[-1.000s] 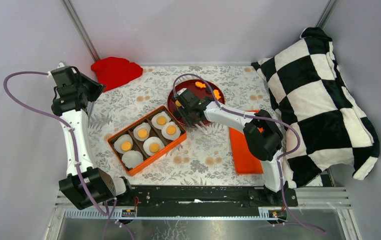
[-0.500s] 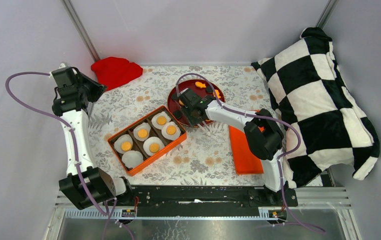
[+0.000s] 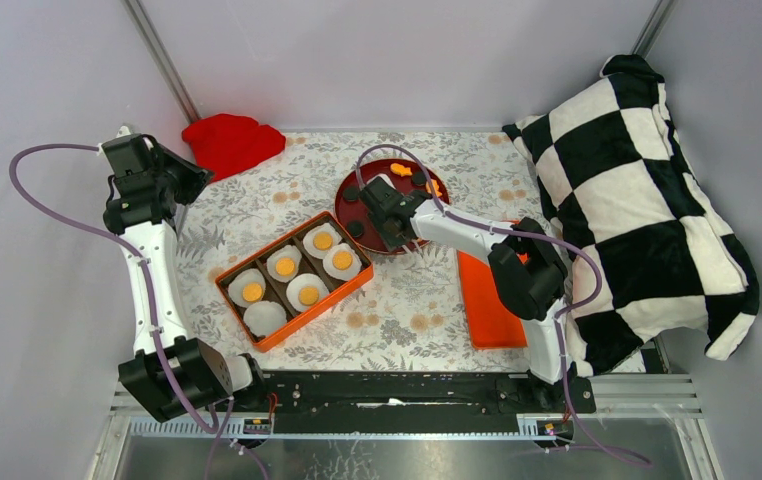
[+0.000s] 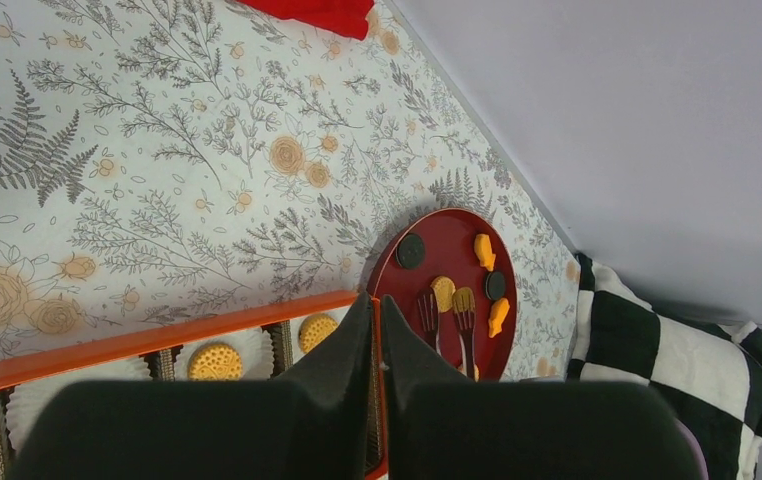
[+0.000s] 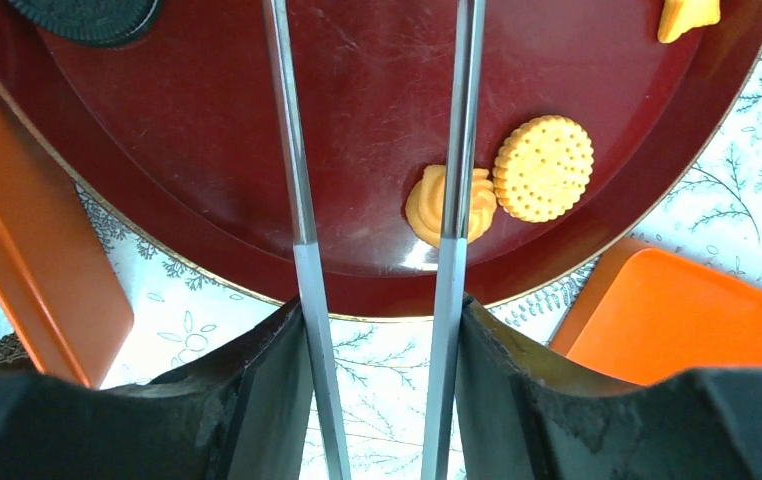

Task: Pack the cookies

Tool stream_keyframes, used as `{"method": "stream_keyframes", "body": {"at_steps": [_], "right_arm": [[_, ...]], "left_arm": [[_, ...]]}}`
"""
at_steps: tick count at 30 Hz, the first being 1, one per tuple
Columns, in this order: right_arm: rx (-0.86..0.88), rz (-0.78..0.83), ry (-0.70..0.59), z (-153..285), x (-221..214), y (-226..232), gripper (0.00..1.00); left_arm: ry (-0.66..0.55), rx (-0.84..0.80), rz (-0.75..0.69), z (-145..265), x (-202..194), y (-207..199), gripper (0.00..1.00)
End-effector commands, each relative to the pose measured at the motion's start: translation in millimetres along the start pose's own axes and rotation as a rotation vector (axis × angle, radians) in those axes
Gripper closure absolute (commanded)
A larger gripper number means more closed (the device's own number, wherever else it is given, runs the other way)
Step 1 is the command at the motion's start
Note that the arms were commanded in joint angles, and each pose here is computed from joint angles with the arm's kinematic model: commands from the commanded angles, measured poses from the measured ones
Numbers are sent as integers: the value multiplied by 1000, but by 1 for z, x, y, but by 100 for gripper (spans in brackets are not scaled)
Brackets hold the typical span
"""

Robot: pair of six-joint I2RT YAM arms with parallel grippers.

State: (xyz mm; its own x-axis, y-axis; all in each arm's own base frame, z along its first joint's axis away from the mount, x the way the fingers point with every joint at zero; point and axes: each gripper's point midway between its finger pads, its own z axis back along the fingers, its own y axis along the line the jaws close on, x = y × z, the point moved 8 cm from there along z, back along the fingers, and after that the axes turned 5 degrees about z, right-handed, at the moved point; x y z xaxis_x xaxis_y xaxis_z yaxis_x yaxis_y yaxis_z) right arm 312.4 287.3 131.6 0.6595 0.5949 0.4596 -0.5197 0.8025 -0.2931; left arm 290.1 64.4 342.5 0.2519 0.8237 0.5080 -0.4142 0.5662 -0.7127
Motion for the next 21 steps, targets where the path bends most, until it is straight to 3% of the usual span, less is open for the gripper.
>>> {"method": "stream_keyframes", "body": {"at_steps": [1, 14, 21], "right_arm": [[-64, -52, -95, 27, 20, -17, 46], [-150, -86, -101, 40, 18, -30, 42], [-14, -128, -27, 13, 10, -24, 42]], "left_arm": [[-14, -50, -24, 3, 2, -8, 91], [-17, -47, -29, 4, 1, -7, 91], [-6, -41, -28, 1, 0, -5, 91]]}}
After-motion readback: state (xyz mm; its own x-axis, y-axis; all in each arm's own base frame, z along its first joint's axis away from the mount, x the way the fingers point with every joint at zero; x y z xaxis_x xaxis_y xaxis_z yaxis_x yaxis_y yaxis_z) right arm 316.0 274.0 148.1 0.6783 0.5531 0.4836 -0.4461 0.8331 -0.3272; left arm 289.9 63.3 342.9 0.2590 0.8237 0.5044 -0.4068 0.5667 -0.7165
